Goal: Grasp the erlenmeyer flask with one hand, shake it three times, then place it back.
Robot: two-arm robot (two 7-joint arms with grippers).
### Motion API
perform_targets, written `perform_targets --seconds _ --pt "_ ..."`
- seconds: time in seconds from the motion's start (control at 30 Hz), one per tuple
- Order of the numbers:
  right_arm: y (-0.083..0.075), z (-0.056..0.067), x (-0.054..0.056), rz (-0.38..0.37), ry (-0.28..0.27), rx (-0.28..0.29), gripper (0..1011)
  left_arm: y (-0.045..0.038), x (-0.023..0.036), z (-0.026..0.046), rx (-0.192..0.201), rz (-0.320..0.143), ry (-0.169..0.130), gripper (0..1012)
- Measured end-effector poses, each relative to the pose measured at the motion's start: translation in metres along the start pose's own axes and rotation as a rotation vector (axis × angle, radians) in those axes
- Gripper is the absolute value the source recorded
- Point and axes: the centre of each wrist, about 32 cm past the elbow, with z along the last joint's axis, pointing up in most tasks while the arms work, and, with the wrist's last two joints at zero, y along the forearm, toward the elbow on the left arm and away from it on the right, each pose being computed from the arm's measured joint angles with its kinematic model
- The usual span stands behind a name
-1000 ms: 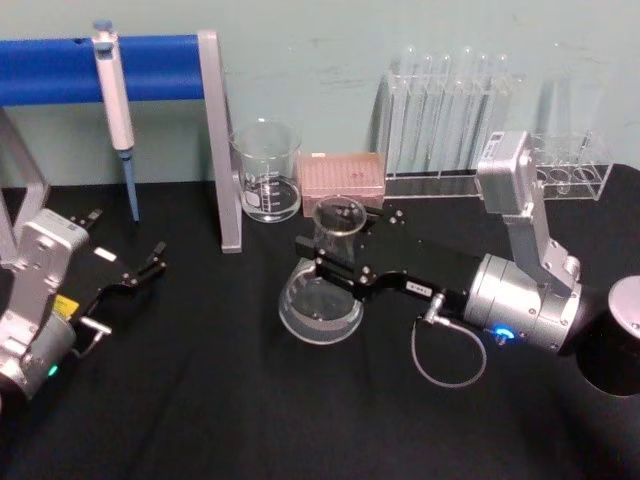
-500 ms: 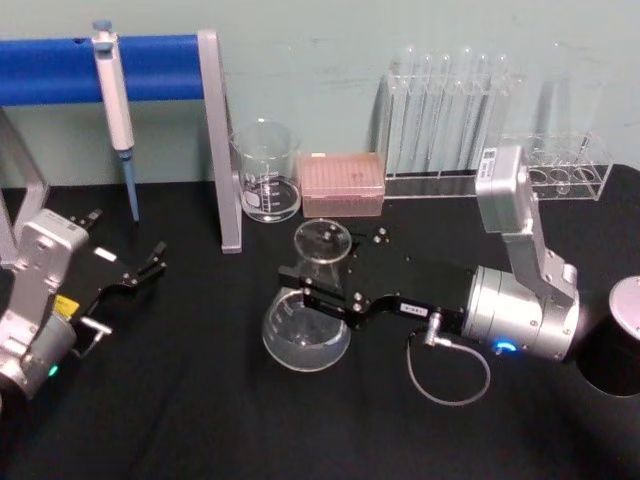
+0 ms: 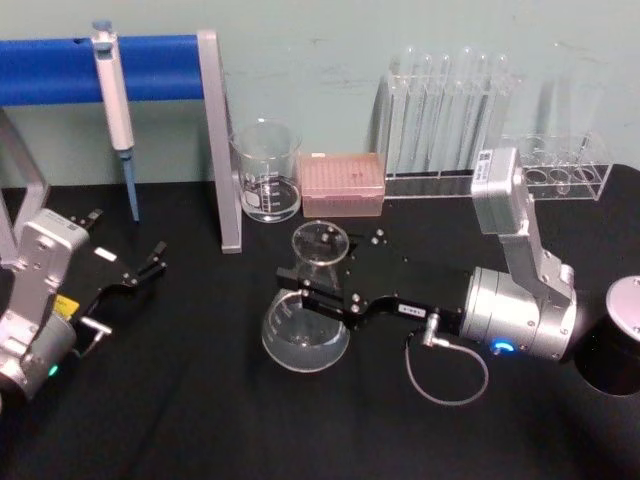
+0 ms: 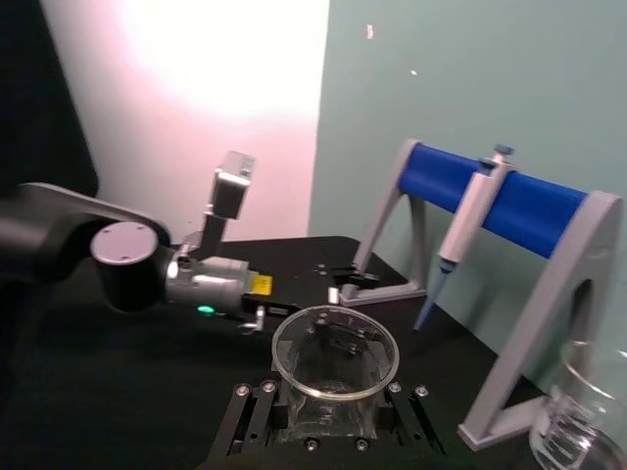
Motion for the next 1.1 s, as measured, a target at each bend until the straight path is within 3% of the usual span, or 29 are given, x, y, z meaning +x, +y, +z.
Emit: perform_targets --seconds 0.7,1.1 --pt "0.0019 -0.0052 0.0043 -0.282 0.043 -0.018 449 0.0000 0.0000 0.0000 0.000 0.000 0.000 1001" --pt "0.0025 -0.0081 0.0061 -0.500 0.052 -0.017 449 0.0000 0.0000 0.0000 0.000 0.000 0.000 1001"
